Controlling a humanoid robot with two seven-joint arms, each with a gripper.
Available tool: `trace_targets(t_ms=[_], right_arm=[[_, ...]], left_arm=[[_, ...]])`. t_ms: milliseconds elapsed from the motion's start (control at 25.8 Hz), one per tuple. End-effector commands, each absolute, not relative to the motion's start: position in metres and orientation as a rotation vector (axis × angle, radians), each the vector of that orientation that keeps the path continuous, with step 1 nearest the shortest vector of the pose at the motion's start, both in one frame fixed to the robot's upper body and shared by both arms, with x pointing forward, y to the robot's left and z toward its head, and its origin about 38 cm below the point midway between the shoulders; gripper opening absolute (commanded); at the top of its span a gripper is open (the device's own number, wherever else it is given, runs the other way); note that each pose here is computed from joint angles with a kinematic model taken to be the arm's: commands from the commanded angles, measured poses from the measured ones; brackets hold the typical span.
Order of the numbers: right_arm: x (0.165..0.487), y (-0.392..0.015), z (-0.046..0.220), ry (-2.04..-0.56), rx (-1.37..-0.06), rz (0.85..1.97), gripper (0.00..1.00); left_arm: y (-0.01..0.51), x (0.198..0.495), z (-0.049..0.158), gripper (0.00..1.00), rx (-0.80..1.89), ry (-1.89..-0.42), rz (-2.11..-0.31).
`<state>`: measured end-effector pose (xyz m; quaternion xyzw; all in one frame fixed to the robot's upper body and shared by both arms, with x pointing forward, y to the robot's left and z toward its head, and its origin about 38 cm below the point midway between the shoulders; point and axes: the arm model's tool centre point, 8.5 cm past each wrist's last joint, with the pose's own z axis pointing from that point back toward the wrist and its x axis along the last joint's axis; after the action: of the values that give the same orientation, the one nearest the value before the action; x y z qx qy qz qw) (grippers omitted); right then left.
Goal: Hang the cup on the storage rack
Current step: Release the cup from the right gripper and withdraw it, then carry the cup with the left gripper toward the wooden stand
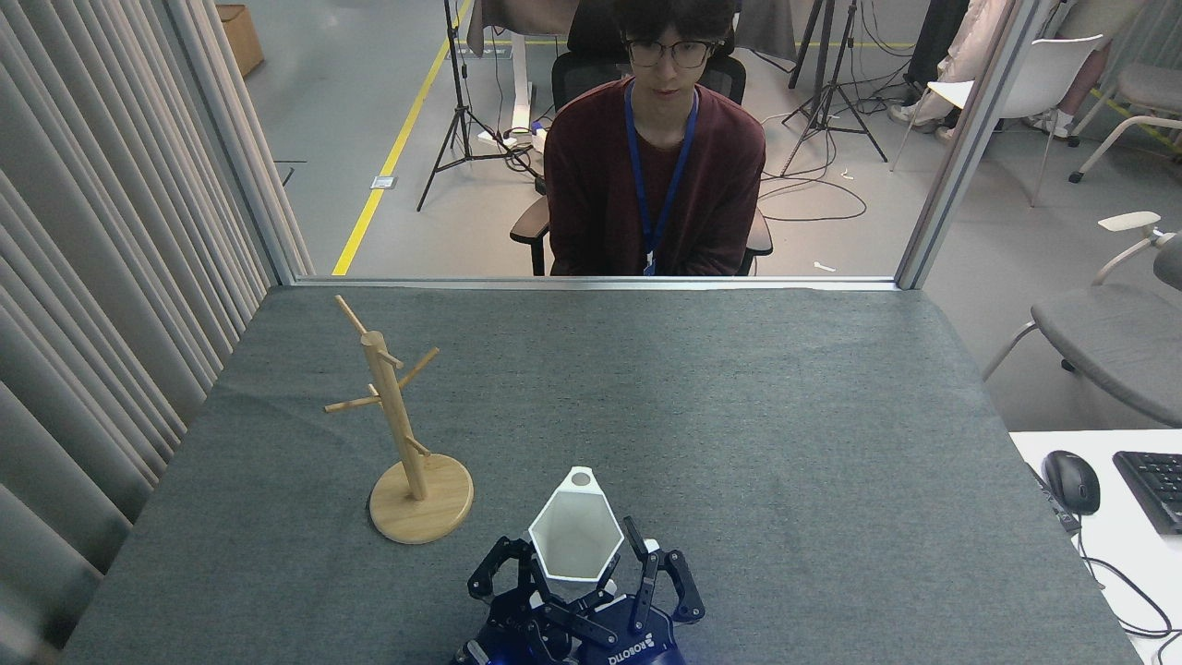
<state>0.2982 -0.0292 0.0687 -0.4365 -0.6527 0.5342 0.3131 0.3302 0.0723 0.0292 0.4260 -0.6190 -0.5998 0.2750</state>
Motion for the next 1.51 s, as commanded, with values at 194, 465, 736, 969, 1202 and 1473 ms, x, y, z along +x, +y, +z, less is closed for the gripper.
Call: trace_targets(t_ms=[194, 465, 736, 969, 1202, 1473], right_arm=[[0.292, -0.019, 0.107, -1.887, -1.206, 1.312, 0.99], [0.335, -0.088, 0.145, -1.709, -1.361, 0.838, 0.99], [0.322, -0.182, 0.038, -1.285, -1.253, 1.097, 0.99], [0.298, -0.213, 0.020, -1.226, -1.250, 1.140, 0.99], [0.302, -0.213, 0.023, -1.249, -1.257, 1.145, 0.99], [0.304, -0.212, 0.024, -1.253, -1.264, 1.153, 0.99]], left_arm=[[0.073, 0.330, 0.028, 0.59, 1.143, -1.661, -1.617], [0.073, 0.330, 0.028, 0.60, 1.146, -1.659, -1.610], [0.086, 0.328, 0.023, 0.61, 1.220, -1.561, -1.540], [0.153, 0.345, 0.035, 0.61, 1.358, -1.414, -1.380], [0.214, 0.352, 0.043, 0.60, 1.489, -1.267, -1.262], [0.232, 0.350, 0.039, 0.58, 1.657, -1.046, -1.205]])
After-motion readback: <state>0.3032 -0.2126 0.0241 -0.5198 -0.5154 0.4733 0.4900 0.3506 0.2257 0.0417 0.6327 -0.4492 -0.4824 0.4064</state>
